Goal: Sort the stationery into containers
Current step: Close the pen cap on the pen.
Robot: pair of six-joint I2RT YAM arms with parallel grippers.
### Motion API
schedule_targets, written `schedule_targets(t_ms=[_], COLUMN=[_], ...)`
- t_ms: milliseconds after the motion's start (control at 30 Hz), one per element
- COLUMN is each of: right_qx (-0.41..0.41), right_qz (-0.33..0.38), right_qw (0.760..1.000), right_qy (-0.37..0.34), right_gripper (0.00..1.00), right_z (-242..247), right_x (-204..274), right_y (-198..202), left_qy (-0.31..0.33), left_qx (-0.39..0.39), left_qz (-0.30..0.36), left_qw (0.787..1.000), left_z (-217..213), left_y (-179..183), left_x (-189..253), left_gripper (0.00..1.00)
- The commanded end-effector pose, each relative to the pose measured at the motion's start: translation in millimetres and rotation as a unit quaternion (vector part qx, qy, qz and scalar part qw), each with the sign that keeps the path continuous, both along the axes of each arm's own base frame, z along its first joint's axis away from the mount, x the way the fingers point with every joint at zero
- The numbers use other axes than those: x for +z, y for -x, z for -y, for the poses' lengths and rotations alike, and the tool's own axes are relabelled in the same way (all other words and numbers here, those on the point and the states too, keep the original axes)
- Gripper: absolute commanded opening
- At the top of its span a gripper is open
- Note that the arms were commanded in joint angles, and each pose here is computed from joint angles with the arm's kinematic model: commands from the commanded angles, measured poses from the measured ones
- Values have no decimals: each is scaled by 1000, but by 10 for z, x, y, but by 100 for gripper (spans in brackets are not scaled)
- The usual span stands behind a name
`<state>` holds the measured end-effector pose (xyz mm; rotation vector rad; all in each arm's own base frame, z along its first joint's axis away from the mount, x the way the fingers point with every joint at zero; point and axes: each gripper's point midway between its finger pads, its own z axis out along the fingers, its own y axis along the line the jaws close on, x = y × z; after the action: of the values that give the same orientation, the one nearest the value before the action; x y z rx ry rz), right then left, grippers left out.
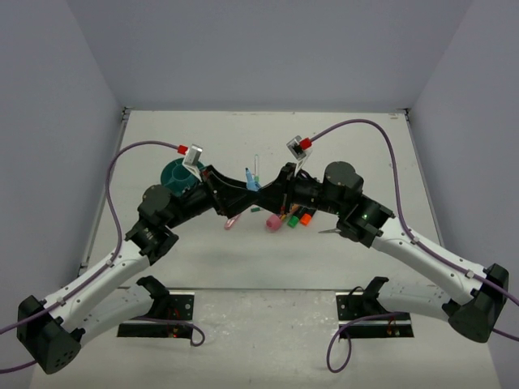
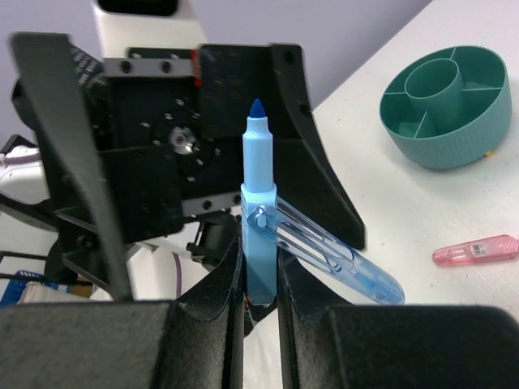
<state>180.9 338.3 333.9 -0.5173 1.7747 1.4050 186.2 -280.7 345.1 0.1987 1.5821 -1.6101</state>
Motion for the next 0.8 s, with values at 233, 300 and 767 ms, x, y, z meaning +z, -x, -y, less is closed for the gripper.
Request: schedule_targets(t_ms=[233,300,767], right_qx=[65,84,100], right_qz=[70,73,138], right_qw=[995,994,985], right_qy=[-3,-4,15], right_gripper=[0,0,0], right_z=[-116,-141,-140], right_x=[303,325,576], right_y=[100,152,183], left_qy=[31,38,47], left_qx=[-11,-14,-40], left_qz=[-67,-80,-108], left_qw=[997,996,992], left_z=[91,99,142], left_y=[53,59,125], left_x=[-10,-33,-99], left_gripper=[100,100,100])
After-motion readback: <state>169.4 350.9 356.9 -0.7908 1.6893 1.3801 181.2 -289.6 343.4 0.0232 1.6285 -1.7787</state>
